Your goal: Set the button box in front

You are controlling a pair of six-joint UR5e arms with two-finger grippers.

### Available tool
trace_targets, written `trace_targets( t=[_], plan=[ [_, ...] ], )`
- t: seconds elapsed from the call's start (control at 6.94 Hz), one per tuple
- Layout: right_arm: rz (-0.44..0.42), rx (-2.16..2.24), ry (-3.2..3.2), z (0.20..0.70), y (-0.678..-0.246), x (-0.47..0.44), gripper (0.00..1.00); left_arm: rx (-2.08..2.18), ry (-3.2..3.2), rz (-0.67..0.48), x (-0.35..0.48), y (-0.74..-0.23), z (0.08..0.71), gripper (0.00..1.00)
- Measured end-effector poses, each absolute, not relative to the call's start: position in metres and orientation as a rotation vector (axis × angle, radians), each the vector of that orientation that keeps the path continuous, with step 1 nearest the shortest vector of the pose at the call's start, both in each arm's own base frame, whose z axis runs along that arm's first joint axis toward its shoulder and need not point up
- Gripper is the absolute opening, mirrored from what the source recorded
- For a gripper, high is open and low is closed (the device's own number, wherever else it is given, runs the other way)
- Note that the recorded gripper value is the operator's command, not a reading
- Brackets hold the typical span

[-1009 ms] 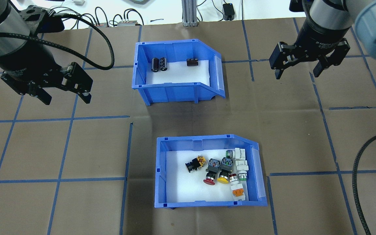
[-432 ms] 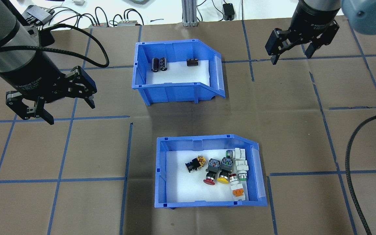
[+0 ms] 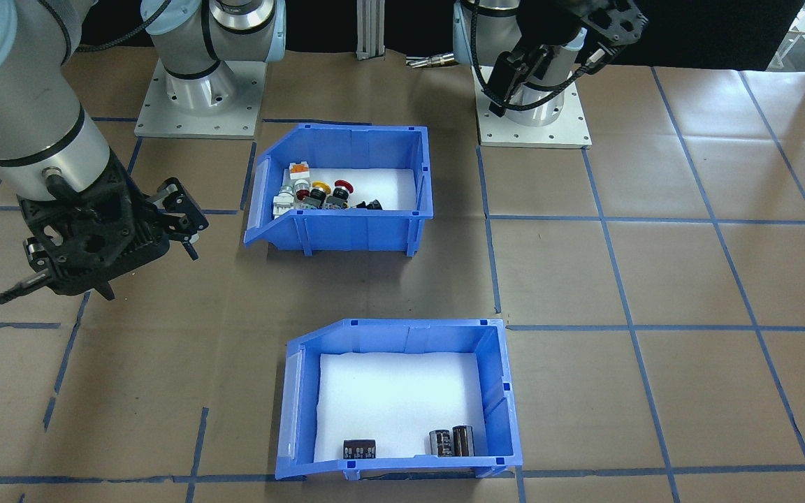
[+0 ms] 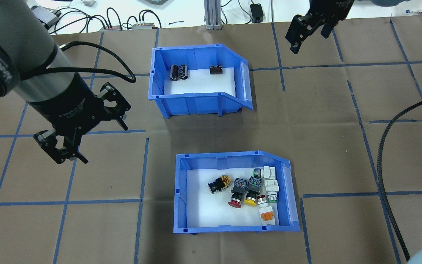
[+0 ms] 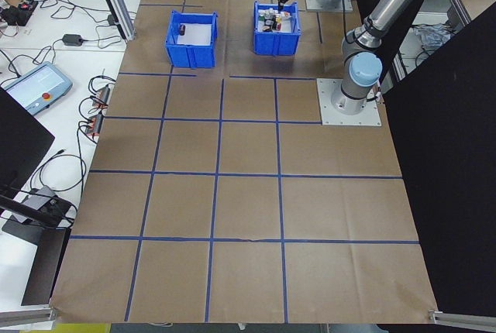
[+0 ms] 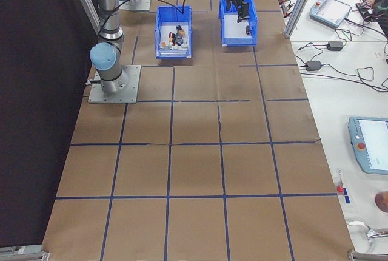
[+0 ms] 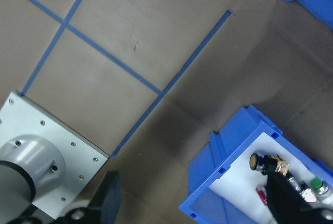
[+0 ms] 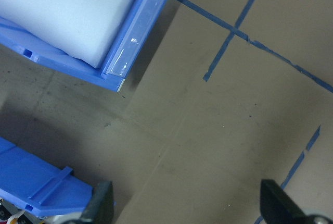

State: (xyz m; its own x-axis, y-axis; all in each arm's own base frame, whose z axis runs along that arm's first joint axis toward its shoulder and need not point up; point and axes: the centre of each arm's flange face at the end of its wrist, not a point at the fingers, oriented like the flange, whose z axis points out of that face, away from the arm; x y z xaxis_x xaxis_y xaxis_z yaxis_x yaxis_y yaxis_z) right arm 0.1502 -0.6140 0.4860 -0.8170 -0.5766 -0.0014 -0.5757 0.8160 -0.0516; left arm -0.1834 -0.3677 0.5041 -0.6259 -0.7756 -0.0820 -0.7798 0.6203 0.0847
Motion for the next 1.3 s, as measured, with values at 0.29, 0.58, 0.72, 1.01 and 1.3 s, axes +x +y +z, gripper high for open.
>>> trace_targets(
  t=[0.29, 0.58, 0.72, 1.01, 1.3],
  plan=[
    [-0.106, -1.320, 2.821, 0.484, -0.629, 0.189, 1.00, -1.704, 2.538, 0.215, -0.237, -0.328, 0.480, 1.00],
    [-0.086, -1.610, 2.668, 0.465, -0.637, 0.253, 1.00, -1.978, 2.359, 0.235, -0.280, -0.299, 0.444, 1.00],
    [-0.076, -1.711, 2.606, 0.453, -0.643, 0.286, 1.00, -2.078, 2.301, 0.221, -0.296, -0.286, 0.422, 1.00],
    [-0.062, -1.900, 2.474, 0.417, -0.649, 0.370, 1.00, -2.224, 2.241, 0.191, -0.317, -0.264, 0.374, 1.00],
    [-0.031, -2.053, 2.379, 0.373, -0.637, 0.441, 1.00, -2.306, 2.224, 0.197, -0.321, -0.251, 0.340, 1.00]
  ],
)
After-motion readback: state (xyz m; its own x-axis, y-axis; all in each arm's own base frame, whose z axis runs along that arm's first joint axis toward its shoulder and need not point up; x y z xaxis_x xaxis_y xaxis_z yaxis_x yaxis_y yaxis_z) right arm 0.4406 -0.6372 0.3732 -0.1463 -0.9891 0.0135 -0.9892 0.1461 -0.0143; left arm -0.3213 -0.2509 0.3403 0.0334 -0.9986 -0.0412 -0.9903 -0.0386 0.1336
